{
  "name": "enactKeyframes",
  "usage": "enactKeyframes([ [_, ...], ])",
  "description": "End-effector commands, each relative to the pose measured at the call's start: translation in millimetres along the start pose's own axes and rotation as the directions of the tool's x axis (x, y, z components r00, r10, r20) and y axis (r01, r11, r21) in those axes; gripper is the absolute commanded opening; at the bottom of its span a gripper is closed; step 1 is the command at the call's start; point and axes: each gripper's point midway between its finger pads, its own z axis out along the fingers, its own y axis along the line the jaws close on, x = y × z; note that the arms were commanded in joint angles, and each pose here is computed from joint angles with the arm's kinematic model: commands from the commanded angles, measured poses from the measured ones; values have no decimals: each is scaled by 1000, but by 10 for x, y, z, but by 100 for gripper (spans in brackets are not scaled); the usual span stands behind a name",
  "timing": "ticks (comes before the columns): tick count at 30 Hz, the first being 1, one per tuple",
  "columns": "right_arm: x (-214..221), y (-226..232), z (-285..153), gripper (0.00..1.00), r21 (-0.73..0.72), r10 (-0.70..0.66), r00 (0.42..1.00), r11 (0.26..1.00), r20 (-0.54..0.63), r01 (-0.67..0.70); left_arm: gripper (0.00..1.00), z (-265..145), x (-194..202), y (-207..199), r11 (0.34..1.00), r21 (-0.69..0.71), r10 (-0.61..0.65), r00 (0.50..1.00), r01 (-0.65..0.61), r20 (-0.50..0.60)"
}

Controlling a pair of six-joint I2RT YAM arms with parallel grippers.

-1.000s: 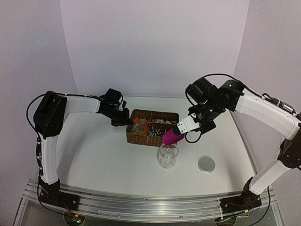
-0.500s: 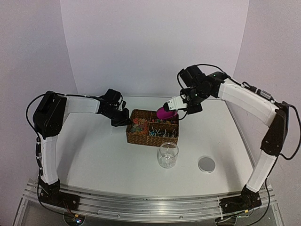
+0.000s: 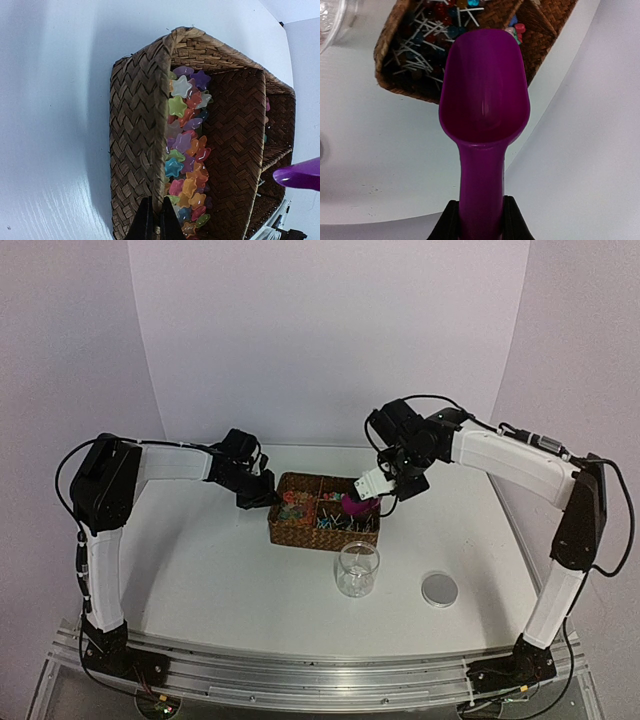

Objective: Pack the candies
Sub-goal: Scoop the fake candies from the storage box.

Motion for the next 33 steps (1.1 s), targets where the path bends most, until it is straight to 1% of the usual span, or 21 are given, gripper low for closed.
enactKeyframes([
  [1, 55, 74, -259, 0, 13, -90, 995, 996, -40, 91, 0, -27, 137, 245, 995, -77, -74, 996, 69, -57],
  [7, 94, 194, -13, 0, -57, -157, 981, 987, -115, 151, 0, -26, 151, 250, 994, -76, -79, 995, 74, -60],
  [9, 109, 199, 24, 0, -68, -183, 974, 982, -135, 175, 0, -38, 148, 250, 994, -77, -78, 995, 74, -56],
  [12, 153, 165, 30, 0, -64, -186, 969, 982, -162, 177, 0, -50, 133, 241, 995, -77, -73, 996, 69, -51],
  [17, 127, 218, 133, 0, -94, -208, 966, 976, -153, 195, 0, -38, 121, 238, 995, -77, -68, 996, 64, -52],
  [20, 6, 296, 351, 0, -142, -248, 960, 963, -131, 229, 0, -35, 128, 235, 995, -74, -68, 996, 64, -55],
  [24, -288, 289, 591, 0, -168, -278, 958, 950, -77, 262, 0, -36, 124, 220, 996, -66, -65, 996, 61, -54],
  [27, -534, 282, 657, 0, -165, -263, 965, 951, 3, 260, 0, -41, 117, 215, 996, -66, -59, 997, 56, -52],
  [29, -698, 284, 657, 0, -168, -201, 976, 962, 87, 213, 0, -46, 107, 204, 997, -63, -54, 997, 50, -50],
  [31, -810, 294, 634, 0, -192, -105, 980, 972, 167, 137, 0, -41, 107, 202, 997, -62, -51, 997, 47, -53],
  [33, -932, 283, 588, 0, -234, 27, 961, 971, 274, 39, 0, -35, 103, 199, 997, -60, -48, 997, 45, -54],
])
